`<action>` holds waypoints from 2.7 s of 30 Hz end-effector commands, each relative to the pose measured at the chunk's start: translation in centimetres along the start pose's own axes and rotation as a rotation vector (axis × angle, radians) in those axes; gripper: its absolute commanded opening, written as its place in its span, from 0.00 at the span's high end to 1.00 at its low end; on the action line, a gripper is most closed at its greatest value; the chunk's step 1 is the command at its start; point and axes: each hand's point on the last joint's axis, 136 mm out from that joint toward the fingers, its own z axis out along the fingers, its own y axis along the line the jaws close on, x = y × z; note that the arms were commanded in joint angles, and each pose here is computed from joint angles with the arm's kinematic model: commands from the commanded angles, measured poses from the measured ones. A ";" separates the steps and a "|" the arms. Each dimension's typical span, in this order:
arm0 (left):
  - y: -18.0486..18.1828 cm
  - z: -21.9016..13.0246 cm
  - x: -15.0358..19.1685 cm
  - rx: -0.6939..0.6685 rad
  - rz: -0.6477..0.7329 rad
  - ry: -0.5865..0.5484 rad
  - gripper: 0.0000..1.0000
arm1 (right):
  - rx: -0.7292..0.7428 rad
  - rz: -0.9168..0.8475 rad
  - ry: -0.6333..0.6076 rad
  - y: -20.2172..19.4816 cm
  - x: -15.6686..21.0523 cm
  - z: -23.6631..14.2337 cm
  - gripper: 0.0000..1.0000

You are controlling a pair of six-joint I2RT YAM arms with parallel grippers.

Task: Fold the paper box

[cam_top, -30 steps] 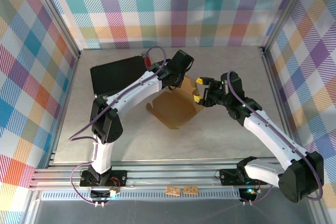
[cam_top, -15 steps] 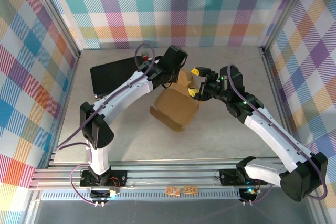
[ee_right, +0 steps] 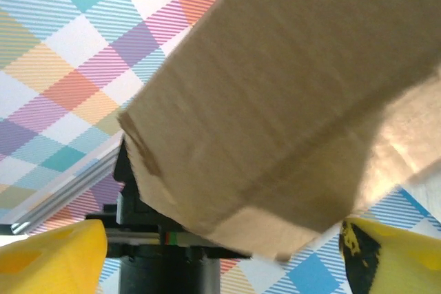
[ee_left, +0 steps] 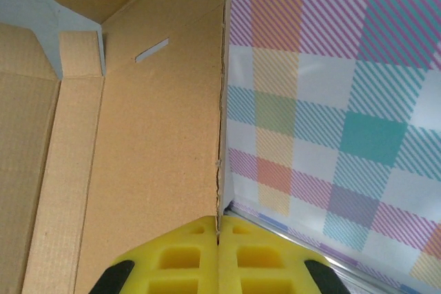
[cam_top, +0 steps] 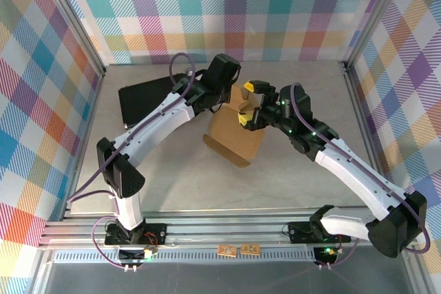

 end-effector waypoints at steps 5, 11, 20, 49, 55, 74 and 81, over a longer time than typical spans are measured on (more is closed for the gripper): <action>-2.7 -1.3 -2.1 0.081 -0.095 -0.010 1.00 | -0.147 0.032 0.003 -0.6 1.2 0.3 0.01; -1.8 -1.0 -2.0 0.058 -0.122 0.009 1.00 | -0.268 0.052 -0.143 0.8 -2.0 0.3 0.00; -0.4 -1.1 -2.4 0.036 -0.137 0.015 1.00 | -0.364 0.038 -0.214 3.5 -3.5 -1.7 0.08; 1.0 -0.4 -0.8 0.019 -0.153 0.072 1.00 | -0.247 0.103 -0.414 0.7 -8.7 -3.2 1.00; 1.9 1.9 -1.5 0.042 -0.171 0.106 0.63 | -0.213 0.165 -0.390 0.3 -9.2 -3.7 1.00; 9.3 7.3 -4.0 -0.212 -0.132 0.249 0.26 | -0.131 0.291 -0.372 -0.5 -13.0 -5.1 1.00; 13.1 6.8 -6.7 -0.310 0.009 0.290 0.08 | -0.099 0.317 -0.346 -0.6 -14.0 -5.8 1.00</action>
